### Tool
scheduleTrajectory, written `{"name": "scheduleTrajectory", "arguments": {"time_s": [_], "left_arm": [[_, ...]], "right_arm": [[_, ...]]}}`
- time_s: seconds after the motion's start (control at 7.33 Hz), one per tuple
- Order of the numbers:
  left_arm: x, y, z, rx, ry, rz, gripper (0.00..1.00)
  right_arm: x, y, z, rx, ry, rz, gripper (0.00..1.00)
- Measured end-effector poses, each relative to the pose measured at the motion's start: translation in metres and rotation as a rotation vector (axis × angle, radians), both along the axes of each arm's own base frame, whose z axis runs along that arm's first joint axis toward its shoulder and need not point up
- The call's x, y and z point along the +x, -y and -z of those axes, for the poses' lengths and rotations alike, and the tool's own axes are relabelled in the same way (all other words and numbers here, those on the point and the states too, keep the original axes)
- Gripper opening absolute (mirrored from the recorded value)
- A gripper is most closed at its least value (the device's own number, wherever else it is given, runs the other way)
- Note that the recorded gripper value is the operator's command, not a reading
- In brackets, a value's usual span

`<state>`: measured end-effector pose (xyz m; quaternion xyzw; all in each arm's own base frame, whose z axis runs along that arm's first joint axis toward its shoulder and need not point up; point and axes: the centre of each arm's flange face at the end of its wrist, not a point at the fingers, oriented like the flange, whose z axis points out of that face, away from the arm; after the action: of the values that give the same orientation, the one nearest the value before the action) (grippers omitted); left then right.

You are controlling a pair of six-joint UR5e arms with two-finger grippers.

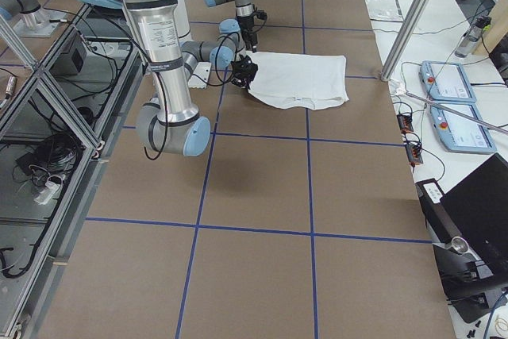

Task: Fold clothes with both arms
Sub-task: 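Move the left gripper to the shirt's near edge beside the right gripper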

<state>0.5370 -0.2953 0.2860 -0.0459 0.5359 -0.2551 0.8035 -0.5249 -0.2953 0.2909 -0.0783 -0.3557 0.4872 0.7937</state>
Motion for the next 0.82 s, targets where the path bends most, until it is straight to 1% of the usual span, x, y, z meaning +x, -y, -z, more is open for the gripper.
{"name": "scheduleTrajectory", "arguments": {"time_s": [0.14, 0.27, 0.41, 0.55, 0.82], "left_arm": [[0.005, -0.01, -0.001, -0.007, 0.015, -0.006, 0.69], [0.009, -0.016, -0.002, -0.01, 0.023, -0.008, 0.54], [0.011, -0.019, -0.002, -0.016, 0.023, -0.006, 0.15], [0.012, -0.021, -0.002, -0.025, 0.022, -0.002, 0.0], [0.012, -0.02, -0.002, -0.034, 0.021, 0.005, 0.0]], "right_arm": [[0.0, 0.0, 0.0, 0.0, 0.0, 0.0, 0.0], [0.0, 0.0, 0.0, 0.0, -0.001, 0.001, 0.0], [0.0, 0.0, 0.0, 0.0, -0.002, 0.0, 0.0], [0.0, 0.0, 0.0, 0.001, -0.001, 0.0, 0.0], [0.0, 0.0, 0.0, 0.001, -0.001, 0.0, 0.0]]}}
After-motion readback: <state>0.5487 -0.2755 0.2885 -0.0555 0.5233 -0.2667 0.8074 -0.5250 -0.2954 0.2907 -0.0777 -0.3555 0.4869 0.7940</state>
